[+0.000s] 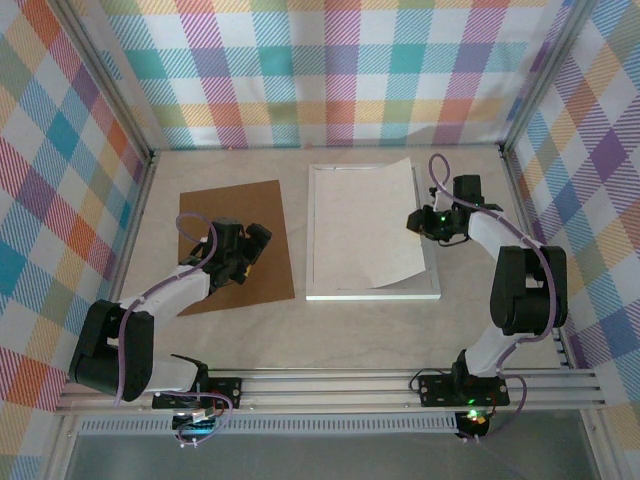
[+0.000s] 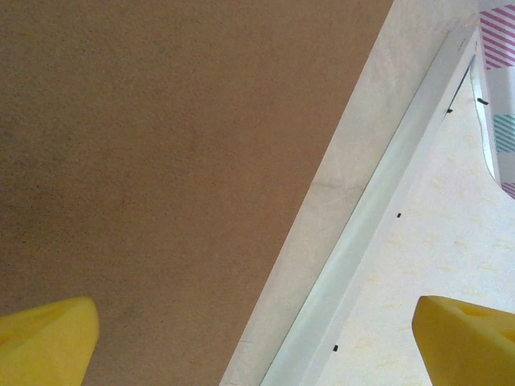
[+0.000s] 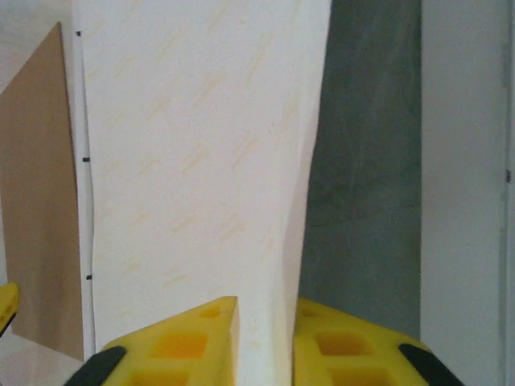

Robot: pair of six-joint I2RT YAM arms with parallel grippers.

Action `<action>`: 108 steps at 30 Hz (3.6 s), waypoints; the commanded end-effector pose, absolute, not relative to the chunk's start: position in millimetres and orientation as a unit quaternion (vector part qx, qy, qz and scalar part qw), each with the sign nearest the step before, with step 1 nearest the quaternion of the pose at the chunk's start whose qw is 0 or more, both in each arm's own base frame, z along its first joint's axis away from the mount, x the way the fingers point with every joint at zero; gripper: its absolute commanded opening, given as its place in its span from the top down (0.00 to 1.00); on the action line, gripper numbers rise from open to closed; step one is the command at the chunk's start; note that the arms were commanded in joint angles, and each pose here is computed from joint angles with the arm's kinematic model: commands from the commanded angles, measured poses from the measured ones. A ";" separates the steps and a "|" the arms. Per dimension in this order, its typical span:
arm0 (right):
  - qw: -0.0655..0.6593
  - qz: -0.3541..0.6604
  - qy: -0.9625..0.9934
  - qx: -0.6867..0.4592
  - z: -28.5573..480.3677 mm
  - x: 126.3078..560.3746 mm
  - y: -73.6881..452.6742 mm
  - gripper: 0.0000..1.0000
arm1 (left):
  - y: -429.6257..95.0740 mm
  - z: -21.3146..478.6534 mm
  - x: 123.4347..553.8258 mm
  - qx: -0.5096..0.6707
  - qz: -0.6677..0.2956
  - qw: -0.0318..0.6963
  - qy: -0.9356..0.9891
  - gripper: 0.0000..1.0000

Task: Put the photo into the frame

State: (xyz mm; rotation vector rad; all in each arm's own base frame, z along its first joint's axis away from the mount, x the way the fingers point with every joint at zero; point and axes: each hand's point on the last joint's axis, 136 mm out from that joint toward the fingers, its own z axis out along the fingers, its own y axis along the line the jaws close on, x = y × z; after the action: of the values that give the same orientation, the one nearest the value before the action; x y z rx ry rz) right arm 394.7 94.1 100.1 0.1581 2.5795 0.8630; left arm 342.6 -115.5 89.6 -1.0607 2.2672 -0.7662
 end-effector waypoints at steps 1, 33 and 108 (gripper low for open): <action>0.202 0.287 0.935 0.057 96.4 395.9 85.2 0.70 | -114.3 93.4 345.1 -0.387 -0.289 0.263 0.835 0.00; 0.281 0.214 0.934 0.051 154.5 400.2 141.3 0.01 | -91.0 116.9 357.4 -0.366 -0.267 0.298 0.840 0.00; 0.150 0.221 0.953 -0.141 23.3 368.6 475.7 0.28 | 44.2 30.2 360.5 -0.406 -0.194 0.236 0.861 0.00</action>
State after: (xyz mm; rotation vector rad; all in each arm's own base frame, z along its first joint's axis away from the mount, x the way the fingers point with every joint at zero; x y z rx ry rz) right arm 385.7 448.5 35.8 -0.3525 2.7162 0.5081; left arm 348.3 108.7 36.8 -1.2349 2.2793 -0.2166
